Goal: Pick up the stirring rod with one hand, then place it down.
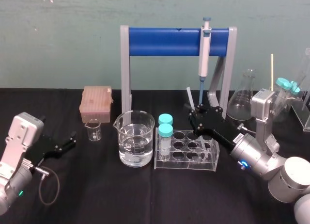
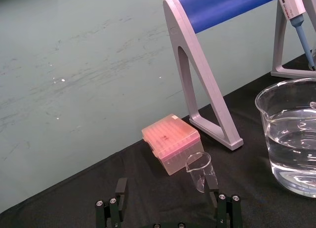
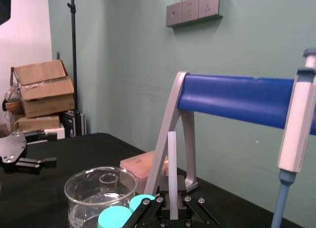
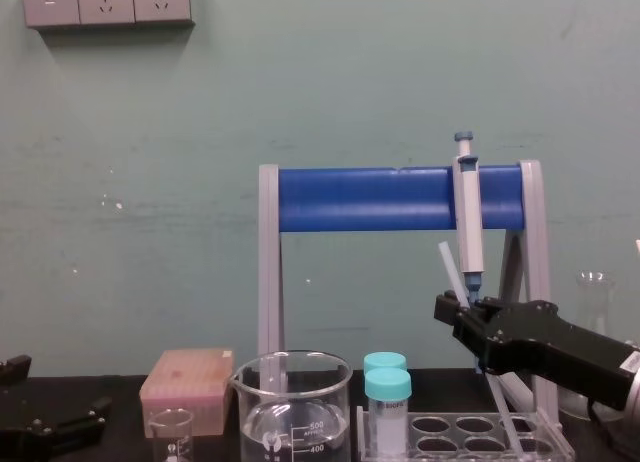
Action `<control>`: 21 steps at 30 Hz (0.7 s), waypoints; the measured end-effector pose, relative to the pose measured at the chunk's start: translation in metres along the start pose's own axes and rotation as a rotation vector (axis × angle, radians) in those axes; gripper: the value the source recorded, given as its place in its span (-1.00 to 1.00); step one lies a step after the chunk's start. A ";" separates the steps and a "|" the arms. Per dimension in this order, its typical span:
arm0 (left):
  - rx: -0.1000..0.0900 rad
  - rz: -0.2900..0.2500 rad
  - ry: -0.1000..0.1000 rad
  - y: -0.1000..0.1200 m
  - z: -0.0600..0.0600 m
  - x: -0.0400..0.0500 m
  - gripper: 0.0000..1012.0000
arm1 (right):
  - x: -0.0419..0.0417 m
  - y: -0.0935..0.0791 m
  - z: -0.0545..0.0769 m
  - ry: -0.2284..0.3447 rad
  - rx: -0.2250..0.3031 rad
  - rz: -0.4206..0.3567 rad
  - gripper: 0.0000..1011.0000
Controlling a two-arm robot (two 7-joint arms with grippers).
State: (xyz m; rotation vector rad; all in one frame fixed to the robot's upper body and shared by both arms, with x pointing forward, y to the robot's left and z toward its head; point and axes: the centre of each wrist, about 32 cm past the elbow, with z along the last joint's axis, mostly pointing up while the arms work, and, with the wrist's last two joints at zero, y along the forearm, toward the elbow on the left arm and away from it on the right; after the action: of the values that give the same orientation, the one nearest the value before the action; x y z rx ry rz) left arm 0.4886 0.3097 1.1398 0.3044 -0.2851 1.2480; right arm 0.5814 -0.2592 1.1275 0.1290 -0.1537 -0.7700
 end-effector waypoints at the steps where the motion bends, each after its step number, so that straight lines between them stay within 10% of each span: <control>1: 0.000 0.000 0.000 0.000 0.000 0.0000 0.98 | -0.0001 0.000 -0.001 0.001 -0.003 0.002 -0.86; 21: 0.000 0.000 0.000 0.000 0.000 0.0000 0.98 | -0.0022 0.001 -0.009 0.013 -0.043 0.005 -0.86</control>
State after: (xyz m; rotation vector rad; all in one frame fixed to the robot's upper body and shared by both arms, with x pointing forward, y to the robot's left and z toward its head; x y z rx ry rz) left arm 0.4886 0.3097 1.1398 0.3045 -0.2851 1.2480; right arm 0.5820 -0.2567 1.1182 0.0929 -0.1250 -0.7670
